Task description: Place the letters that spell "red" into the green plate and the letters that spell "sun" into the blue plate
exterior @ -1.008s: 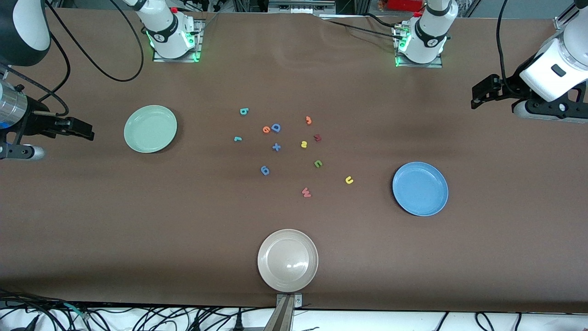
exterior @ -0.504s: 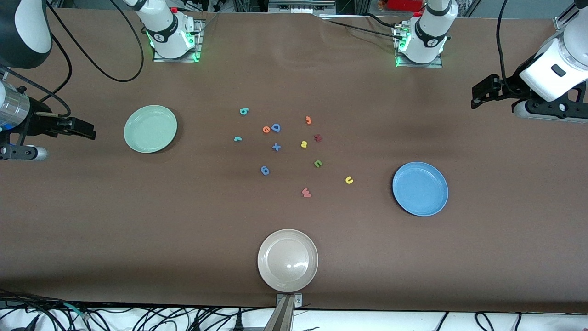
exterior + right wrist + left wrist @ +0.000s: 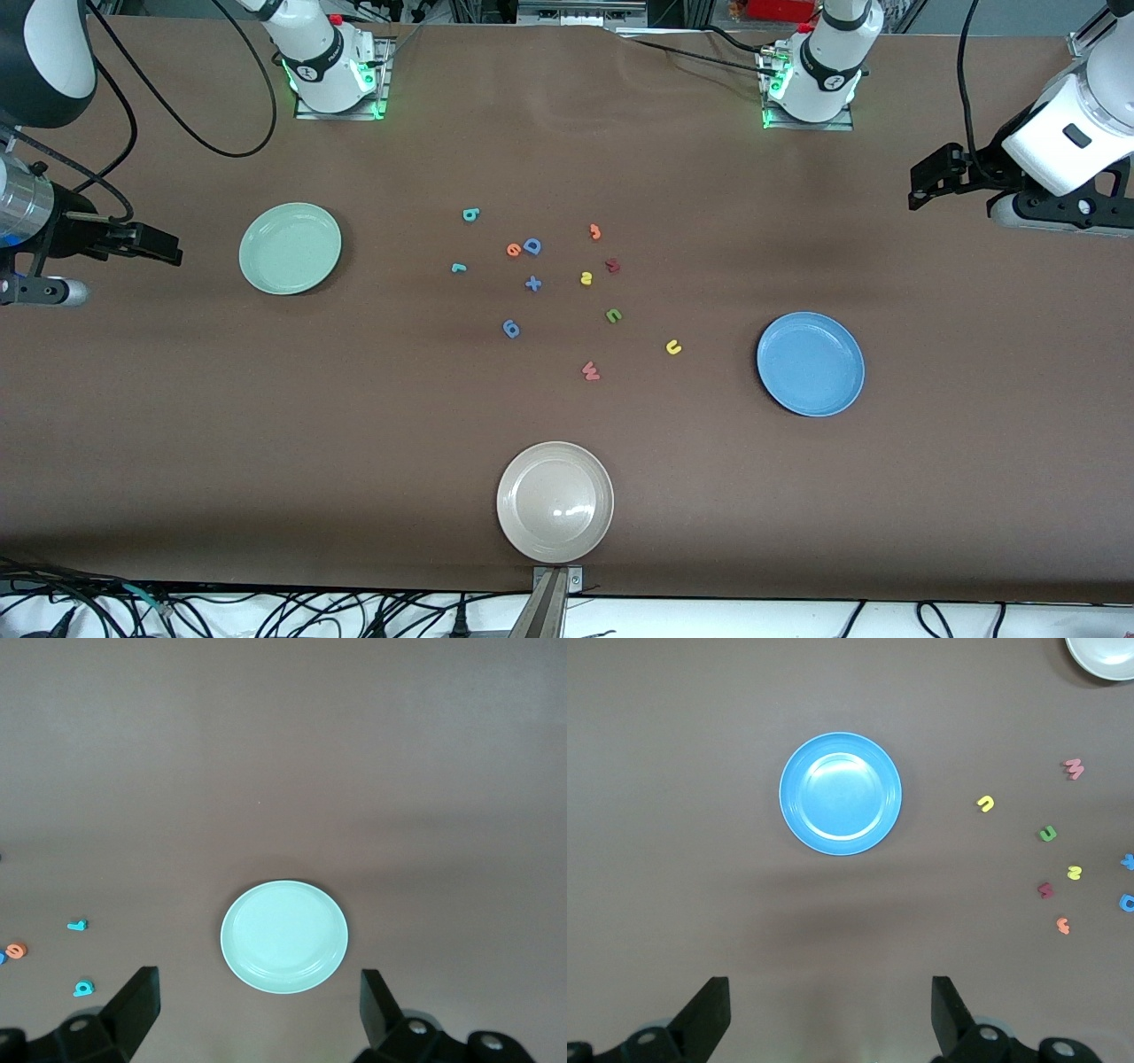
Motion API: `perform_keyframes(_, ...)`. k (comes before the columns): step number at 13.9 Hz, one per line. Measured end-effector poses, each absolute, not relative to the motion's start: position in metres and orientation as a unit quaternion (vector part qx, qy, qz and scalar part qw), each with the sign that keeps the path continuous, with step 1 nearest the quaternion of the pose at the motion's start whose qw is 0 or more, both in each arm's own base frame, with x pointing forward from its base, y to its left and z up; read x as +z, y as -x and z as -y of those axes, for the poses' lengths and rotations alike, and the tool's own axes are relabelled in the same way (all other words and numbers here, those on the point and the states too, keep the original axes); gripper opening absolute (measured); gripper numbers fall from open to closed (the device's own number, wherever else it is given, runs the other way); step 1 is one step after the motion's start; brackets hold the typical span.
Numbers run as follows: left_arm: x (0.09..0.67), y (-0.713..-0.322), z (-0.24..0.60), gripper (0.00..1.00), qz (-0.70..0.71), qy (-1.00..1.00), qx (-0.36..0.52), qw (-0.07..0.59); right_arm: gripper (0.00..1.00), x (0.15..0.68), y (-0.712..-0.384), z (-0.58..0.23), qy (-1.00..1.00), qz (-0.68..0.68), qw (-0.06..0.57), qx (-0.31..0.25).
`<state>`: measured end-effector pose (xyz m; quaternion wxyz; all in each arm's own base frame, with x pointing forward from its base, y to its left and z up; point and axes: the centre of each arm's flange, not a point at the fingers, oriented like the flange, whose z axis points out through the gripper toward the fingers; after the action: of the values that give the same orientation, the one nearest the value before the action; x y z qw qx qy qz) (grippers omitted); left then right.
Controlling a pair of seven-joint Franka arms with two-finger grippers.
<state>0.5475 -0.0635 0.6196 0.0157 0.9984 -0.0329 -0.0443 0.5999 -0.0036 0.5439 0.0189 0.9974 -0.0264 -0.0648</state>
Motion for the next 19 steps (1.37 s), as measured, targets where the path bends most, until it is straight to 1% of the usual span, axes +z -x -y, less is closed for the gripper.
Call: perform_keyframes(19, 0.6175, -0.5443, 0.0632, 1.0, 0.033, -0.998, -0.058, 0.015, 1.0, 0.5451, -0.6019, 0.0042, -0.998, 0.03, 0.019, -0.056)
